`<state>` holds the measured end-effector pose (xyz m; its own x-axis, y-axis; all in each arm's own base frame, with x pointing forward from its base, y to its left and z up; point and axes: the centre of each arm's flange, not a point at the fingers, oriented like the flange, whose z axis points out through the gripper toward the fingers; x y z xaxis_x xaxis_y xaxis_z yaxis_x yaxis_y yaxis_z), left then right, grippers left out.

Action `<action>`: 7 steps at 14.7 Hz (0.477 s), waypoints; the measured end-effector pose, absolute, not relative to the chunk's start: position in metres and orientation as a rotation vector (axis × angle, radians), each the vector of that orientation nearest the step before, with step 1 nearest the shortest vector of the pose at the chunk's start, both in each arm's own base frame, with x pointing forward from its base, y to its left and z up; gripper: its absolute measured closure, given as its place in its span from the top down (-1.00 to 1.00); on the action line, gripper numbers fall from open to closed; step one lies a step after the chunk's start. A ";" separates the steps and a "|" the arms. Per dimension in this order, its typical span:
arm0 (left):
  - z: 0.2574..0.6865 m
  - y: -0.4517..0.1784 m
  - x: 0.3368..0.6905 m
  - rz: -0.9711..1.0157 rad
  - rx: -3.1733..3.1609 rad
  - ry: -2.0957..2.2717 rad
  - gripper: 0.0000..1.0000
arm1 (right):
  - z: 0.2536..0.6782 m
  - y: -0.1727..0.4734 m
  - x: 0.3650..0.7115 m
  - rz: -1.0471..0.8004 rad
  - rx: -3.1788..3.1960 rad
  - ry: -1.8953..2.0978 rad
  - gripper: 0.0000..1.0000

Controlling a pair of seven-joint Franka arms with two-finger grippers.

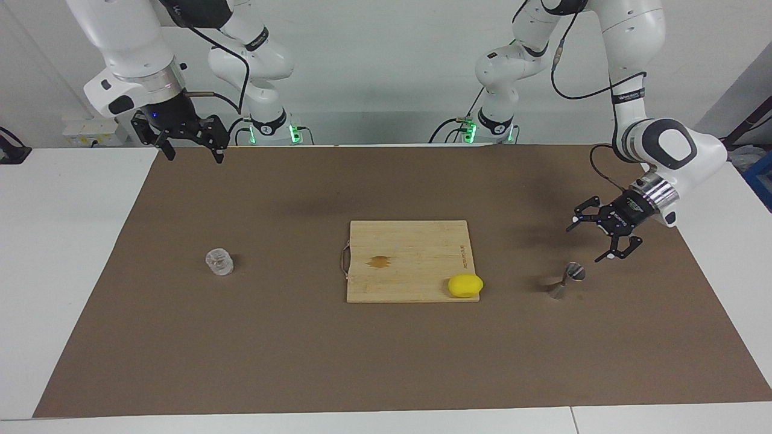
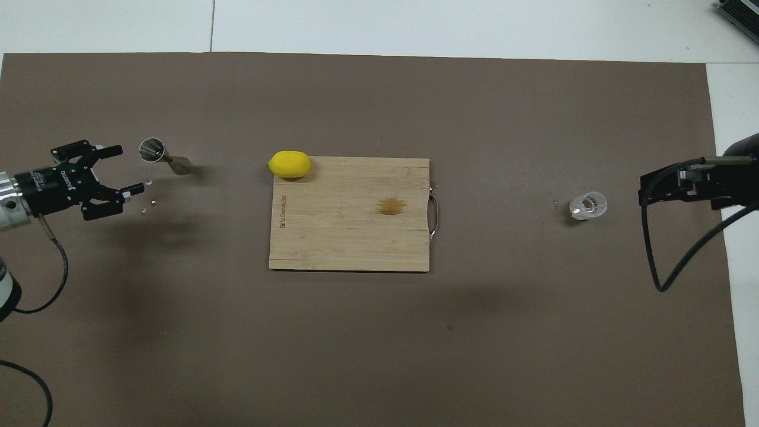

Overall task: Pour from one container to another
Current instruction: 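Reach the left gripper forward and close it around the metal cup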

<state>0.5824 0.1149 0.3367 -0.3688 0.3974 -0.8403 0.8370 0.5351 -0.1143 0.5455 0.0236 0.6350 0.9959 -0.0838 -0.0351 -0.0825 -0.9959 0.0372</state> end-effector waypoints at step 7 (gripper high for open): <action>0.324 0.101 0.592 -0.687 0.882 1.981 1.00 | 0.635 0.021 0.546 -0.057 3.102 -0.137 1.00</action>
<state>0.5920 0.1005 0.3236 -0.3995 0.3264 -0.8567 0.7865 0.6021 -0.1374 0.5456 0.0210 0.6350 0.9955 -0.0886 -0.0351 -0.0873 -0.9955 0.0372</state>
